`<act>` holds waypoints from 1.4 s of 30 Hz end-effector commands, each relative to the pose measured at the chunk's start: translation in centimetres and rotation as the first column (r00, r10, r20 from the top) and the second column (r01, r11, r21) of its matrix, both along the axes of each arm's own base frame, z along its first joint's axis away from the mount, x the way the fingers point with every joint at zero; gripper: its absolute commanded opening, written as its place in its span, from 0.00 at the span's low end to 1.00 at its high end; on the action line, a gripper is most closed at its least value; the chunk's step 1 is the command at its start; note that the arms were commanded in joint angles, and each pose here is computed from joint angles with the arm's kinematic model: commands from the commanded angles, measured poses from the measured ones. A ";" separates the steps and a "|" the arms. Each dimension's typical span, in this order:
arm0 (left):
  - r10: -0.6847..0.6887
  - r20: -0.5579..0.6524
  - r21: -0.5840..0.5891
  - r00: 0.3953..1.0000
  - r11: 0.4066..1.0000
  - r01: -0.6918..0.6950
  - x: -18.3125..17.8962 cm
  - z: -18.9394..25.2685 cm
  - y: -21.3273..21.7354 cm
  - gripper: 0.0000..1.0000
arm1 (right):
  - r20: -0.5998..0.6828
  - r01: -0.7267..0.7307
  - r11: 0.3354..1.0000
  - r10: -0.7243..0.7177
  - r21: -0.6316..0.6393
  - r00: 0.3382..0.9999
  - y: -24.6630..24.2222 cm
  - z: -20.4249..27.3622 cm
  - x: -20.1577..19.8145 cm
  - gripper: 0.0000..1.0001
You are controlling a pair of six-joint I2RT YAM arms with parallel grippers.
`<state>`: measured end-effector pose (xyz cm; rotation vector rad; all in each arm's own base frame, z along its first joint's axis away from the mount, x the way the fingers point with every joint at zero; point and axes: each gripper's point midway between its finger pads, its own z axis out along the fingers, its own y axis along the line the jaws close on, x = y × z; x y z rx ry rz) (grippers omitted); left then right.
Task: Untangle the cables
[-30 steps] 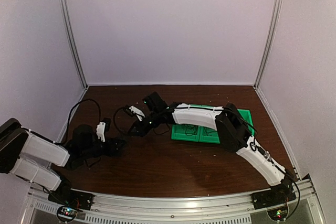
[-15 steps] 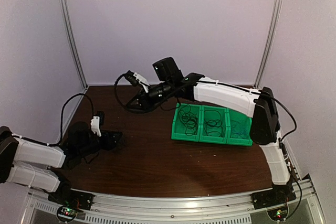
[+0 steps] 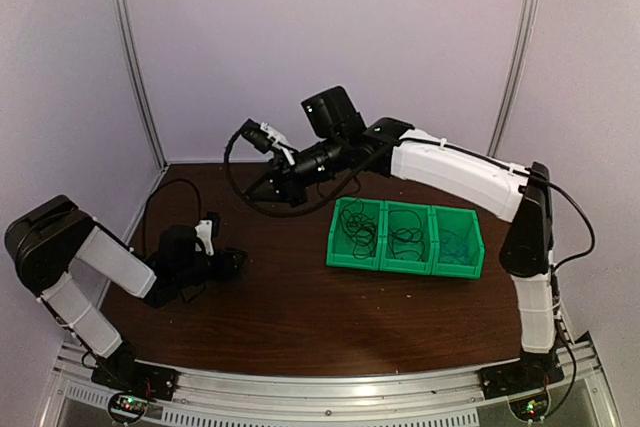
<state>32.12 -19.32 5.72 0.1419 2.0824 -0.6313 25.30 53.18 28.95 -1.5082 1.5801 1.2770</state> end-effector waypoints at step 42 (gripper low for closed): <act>0.051 0.140 0.020 0.989 0.998 -0.054 1.7 9.5 0.8 0.58 | 0.375 0.410 0.911 -0.398 0.051 0.837 -21.8 7.0 10.4 0.00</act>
